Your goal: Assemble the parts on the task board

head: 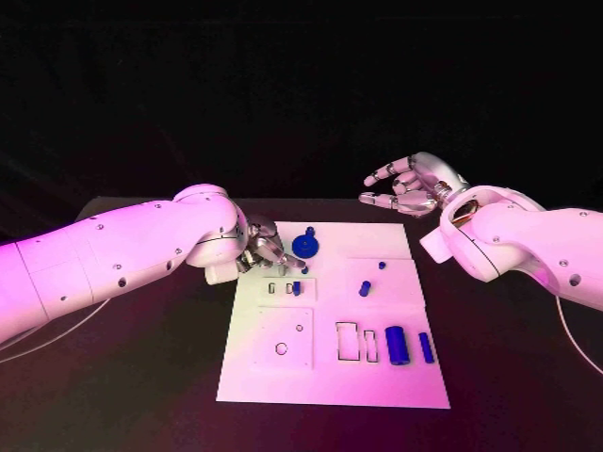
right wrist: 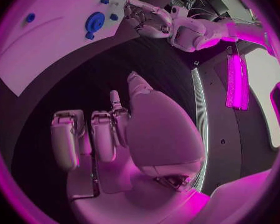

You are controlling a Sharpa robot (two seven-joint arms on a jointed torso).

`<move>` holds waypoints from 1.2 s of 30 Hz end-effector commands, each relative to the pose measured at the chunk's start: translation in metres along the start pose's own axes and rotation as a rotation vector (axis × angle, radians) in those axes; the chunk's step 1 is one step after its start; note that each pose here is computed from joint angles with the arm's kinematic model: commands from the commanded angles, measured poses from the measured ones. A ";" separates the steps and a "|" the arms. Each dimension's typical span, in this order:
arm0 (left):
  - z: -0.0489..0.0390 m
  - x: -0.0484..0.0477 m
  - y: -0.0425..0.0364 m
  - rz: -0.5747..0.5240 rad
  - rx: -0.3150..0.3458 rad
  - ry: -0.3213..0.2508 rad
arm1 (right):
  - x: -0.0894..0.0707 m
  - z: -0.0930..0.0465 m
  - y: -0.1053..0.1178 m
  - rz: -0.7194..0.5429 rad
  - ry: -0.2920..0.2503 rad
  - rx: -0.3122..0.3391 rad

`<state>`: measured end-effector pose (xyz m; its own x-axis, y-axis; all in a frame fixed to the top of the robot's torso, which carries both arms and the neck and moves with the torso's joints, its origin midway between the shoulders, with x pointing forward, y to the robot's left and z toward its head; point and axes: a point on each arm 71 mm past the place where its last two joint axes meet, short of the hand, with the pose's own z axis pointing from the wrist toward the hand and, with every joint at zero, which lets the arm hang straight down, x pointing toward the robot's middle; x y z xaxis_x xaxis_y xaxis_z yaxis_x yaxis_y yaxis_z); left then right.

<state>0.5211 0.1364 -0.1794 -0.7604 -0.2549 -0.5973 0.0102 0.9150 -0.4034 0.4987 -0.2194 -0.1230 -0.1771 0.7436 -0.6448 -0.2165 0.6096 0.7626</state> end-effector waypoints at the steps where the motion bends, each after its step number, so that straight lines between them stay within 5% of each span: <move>1: 0.0018 0.0031 -0.0027 0.038 -0.024 0.044 | 0.003 0.001 0.001 -0.013 0.025 -0.001; 14: 0.0075 0.0101 -0.0135 0.054 -0.008 0.084 | 0.007 0.003 0.003 -0.016 0.039 -0.005; 36: 0.0142 0.0137 -0.0134 0.077 -0.022 0.135 | 0.011 0.004 0.004 -0.019 0.044 -0.011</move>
<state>0.5217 0.1180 -0.1905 -0.8214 -0.1602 -0.5473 0.0488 0.9365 -0.3473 0.5000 -0.2095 -0.1262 -0.2045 0.7298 -0.6524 -0.2182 0.6157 0.7571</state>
